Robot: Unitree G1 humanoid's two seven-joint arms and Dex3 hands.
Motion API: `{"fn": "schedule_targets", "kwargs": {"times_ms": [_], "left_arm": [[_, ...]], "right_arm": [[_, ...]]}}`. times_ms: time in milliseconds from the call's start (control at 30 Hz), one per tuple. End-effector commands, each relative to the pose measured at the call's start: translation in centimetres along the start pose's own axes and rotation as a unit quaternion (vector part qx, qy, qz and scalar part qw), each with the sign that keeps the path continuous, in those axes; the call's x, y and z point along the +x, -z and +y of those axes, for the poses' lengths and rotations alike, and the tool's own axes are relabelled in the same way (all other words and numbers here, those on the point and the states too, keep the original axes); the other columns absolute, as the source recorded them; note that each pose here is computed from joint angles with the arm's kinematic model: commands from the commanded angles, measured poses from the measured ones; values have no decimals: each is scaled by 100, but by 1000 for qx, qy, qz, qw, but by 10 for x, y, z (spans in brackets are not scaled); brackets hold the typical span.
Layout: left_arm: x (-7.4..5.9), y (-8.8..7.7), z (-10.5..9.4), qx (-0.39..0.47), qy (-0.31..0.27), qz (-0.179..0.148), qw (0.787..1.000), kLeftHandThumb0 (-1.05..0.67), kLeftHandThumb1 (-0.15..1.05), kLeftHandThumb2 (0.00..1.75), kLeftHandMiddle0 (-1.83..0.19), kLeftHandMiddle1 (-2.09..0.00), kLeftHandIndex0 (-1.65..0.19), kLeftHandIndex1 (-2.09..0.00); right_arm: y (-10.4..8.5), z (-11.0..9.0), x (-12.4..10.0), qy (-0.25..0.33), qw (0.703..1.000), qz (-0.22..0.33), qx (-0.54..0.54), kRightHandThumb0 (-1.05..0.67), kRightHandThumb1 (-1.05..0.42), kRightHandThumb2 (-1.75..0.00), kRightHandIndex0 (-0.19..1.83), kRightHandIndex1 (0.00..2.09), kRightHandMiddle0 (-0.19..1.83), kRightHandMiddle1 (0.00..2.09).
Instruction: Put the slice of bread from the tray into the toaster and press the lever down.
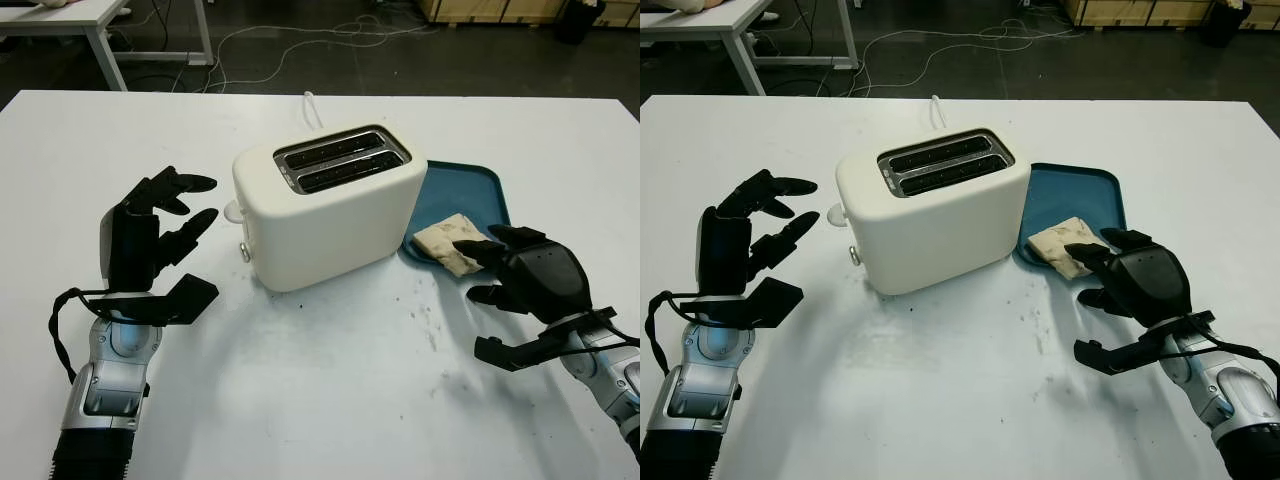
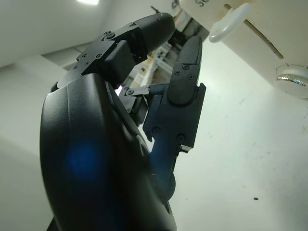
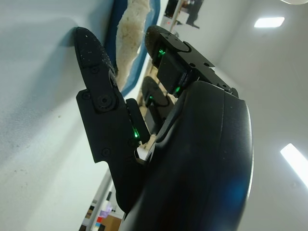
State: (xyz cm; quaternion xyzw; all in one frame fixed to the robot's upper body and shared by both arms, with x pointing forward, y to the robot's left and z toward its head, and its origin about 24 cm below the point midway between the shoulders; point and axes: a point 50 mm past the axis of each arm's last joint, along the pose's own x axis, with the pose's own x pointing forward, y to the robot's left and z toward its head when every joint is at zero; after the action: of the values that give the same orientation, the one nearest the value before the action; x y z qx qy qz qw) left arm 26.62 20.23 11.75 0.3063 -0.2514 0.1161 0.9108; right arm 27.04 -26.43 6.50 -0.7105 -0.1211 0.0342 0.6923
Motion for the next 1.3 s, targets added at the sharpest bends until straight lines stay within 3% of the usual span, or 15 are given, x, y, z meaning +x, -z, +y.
{"fn": "schedule_targets", "kwargs": {"times_ms": [0, 533, 633, 733, 767, 800, 867, 1100, 1267], "left_arm": [[0, -1, 1, -2, -4, -5, 1000, -35, 92, 15, -50, -151, -66, -78], [0, -1, 0, -6, -4, -3, 1000, -33, 92, 14, -48, -153, -67, -77], [0, -1, 0, -5, -4, -4, 1000, -33, 92, 14, -49, -152, -67, -78], [0, -1, 0, -2, -5, -1, 1000, -35, 92, 15, -50, -151, -66, -77], [0, -1, 0, -2, -5, -1, 1000, -35, 92, 14, -50, -151, -66, -77], [0, -1, 0, -2, -5, -1, 1000, -36, 92, 14, -51, -152, -67, -77], [-1, -1, 0, -2, -4, -2, 1000, -36, 92, 14, -50, -152, -67, -77], [-1, -1, 0, -7, -4, 2, 1000, -33, 92, 13, -49, -152, -67, -76], [-1, -1, 0, -7, -4, 2, 1000, -34, 92, 14, -50, -152, -67, -76]], "right_arm": [[-1, 10, -4, -18, 1000, 0, -3, -56, -72, -1, 57, 0, 71, 0], [-4, 12, -3, -14, 1000, -2, 13, -52, -70, 0, 60, 1, 75, 1], [-4, 12, -3, -9, 1000, -3, 16, -42, -74, -1, 64, 3, 81, 3], [-4, 12, -3, -2, 1000, -10, 9, -33, -80, -2, 88, 16, 97, 8], [-4, 12, -3, -4, 1000, -11, 7, -31, -83, -2, 92, 32, 103, 8], [-4, 11, -3, -7, 1000, -10, 11, -30, -85, -1, 86, 72, 111, 6], [-5, 11, -3, -8, 1000, -9, 12, -30, -87, 0, 83, 105, 120, 6], [-5, 10, -3, -4, 1000, -15, 13, -38, -92, -6, 81, 124, 131, 10], [-4, 11, -3, -3, 1000, -15, 11, -38, -92, -9, 78, 136, 129, 17]]}}
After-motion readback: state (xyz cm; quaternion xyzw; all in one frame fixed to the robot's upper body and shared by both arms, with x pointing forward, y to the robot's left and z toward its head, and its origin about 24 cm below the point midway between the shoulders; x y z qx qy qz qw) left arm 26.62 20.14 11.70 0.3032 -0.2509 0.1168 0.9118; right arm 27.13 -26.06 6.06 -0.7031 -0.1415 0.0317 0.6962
